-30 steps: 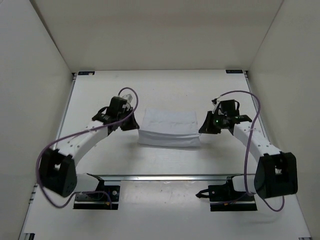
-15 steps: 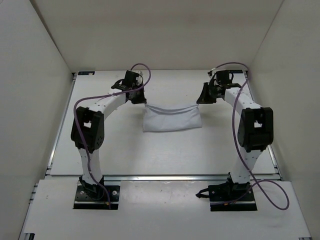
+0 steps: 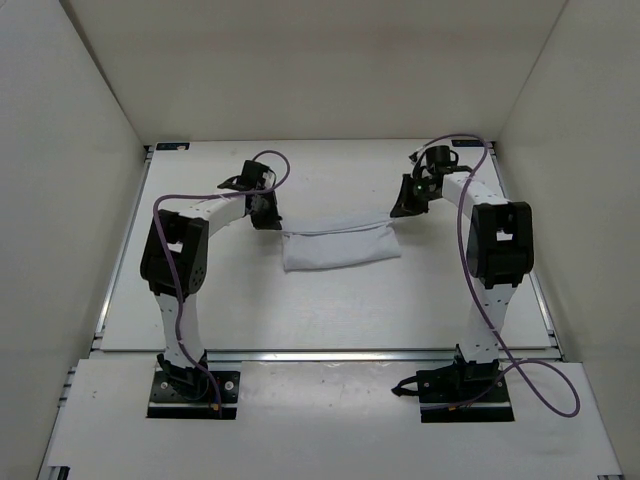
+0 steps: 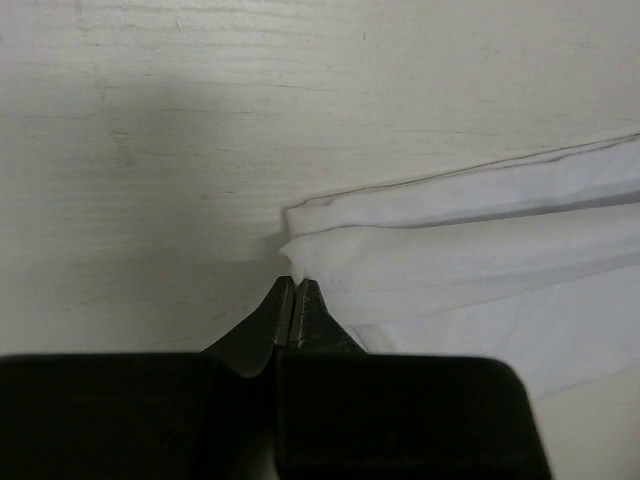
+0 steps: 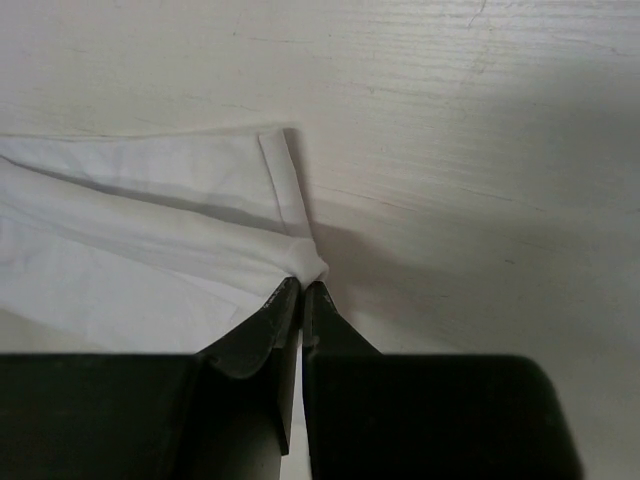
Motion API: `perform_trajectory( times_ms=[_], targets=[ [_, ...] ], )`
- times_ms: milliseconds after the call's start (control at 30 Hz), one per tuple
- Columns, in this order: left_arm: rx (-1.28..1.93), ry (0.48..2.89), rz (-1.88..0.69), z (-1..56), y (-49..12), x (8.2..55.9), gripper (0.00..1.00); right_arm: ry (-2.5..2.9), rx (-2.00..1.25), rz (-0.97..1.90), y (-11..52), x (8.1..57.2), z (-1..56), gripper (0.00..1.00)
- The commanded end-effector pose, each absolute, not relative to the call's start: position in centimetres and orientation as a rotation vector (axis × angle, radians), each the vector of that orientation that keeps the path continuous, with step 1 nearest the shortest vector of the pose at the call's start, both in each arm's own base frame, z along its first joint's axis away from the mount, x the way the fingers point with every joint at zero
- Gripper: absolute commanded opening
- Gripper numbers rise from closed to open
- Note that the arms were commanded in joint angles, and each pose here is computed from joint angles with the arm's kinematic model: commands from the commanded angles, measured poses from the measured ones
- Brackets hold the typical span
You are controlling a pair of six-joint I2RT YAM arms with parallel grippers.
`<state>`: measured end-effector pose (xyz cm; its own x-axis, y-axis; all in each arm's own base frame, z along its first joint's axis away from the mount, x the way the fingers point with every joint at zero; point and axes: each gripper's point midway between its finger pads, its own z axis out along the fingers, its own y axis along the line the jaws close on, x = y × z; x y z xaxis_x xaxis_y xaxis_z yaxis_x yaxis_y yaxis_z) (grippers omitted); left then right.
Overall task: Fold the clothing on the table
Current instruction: Fold the skirt
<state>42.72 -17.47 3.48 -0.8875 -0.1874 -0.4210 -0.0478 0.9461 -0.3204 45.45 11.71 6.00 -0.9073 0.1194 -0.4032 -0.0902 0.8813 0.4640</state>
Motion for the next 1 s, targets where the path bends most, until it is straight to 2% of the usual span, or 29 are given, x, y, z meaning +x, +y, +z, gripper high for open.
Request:
perform_trajectory(
  times_ms=[0,33,67,100,133,167,200,233,267,333,433,467,500,533,567,600,633,667,700,800,867,967],
  targets=[
    [-0.181,2.529,-0.439,7.7,-16.6,43.9,0.0,2.499,0.014,0.66,10.3,47.6,10.1,0.0],
    [-0.182,2.516,-0.449,8.0,-16.7,44.0,0.01,2.486,0.009,0.655,10.2,47.9,10.6,0.0],
    [-0.186,2.519,-0.437,7.8,-16.5,44.0,0.12,2.478,0.001,0.651,10.4,48.2,10.6,0.04],
    [-0.186,2.521,-0.438,8.0,-16.6,44.0,0.23,2.477,-0.006,0.665,10.7,48.4,10.4,0.19],
    [-0.195,2.531,-0.439,7.7,-16.5,44.1,0.39,2.471,-0.013,0.677,11.1,48.6,10.5,0.32],
    [-0.189,2.522,-0.44,8.1,-16.6,44.3,0.52,2.462,-0.024,0.695,11.4,49.0,10.8,0.37],
    [-0.186,2.528,-0.436,8.2,-16.5,44.1,0.68,2.45,-0.026,0.722,11.6,49.0,11.4,0.5],
    [-0.165,2.514,-0.44,9.0,-16.8,44.0,0.74,2.455,-0.027,0.734,11.9,48.7,11.5,0.6],
    [-0.157,2.482,-0.444,10.1,-16.8,44.1,0.89,2.433,-0.042,0.721,12.0,48.9,12.0,0.63],
    [-0.121,2.428,-0.433,12.0,-17.0,43.8,0.98,2.376,-0.05,0.688,11.9,48.6,13.8,0.74],
    [-0.095,2.371,-0.499,14.0,-17.5,42.4,0.99,2.346,-0.07,0.682,12.1,46.8,14.0,0.79],
    [-0.088,2.338,-0.527,14.9,-17.6,41.7,0.98,2.374,-0.075,0.706,12.3,45.7,13.0,0.79],
    [-0.081,2.375,-0.543,13.5,-17.9,40.3,0.95,2.391,-0.095,0.736,12.6,44.5,12.4,0.72],
    [-0.046,2.314,-0.601,15.4,-18.9,40.0,0.91,2.404,-0.099,0.753,13.0,43.7,12.0,0.59],
    [-0.049,2.32,-0.609,14.6,-18.7,39.1,0.8,2.417,-0.122,0.772,13.6,42.9,11.3,0.5],
    [-0.022,2.293,-0.658,14.7,-19.6,38.1,0.59,2.429,-0.115,0.791,13.5,42.3,10.8,0.27],
    [-0.023,2.25,-0.718,15.7,-20.4,37.9,0.49,2.426,-0.124,0.804,13.8,42.2,10.7,0.04],
    [-0.023,2.243,-0.743,15.2,-20.7,37.5,0.33,2.423,-0.133,0.81,14.4,42.0,10.4,0.01],
    [-0.027,2.262,-0.796,14.6,-21.4,36.7,0.23,2.425,-0.159,0.83,15.2,41.6,10.2,0.0],
    [-0.005,2.29,-0.855,12.9,-23.5,36.0,0.05,2.431,-0.216,0.837,16.9,42.3,9.6,0.0],
    [0.004,2.301,-0.848,11.8,-24.3,36.1,0.0,2.458,-0.25,0.834,17.6,42.7,8.7,0.0],
    [-0.004,2.334,-0.88,9.6,-25.9,35.9,0.0,2.471,-0.283,0.836,18.6,43.8,7.9,0.0]
  ],
)
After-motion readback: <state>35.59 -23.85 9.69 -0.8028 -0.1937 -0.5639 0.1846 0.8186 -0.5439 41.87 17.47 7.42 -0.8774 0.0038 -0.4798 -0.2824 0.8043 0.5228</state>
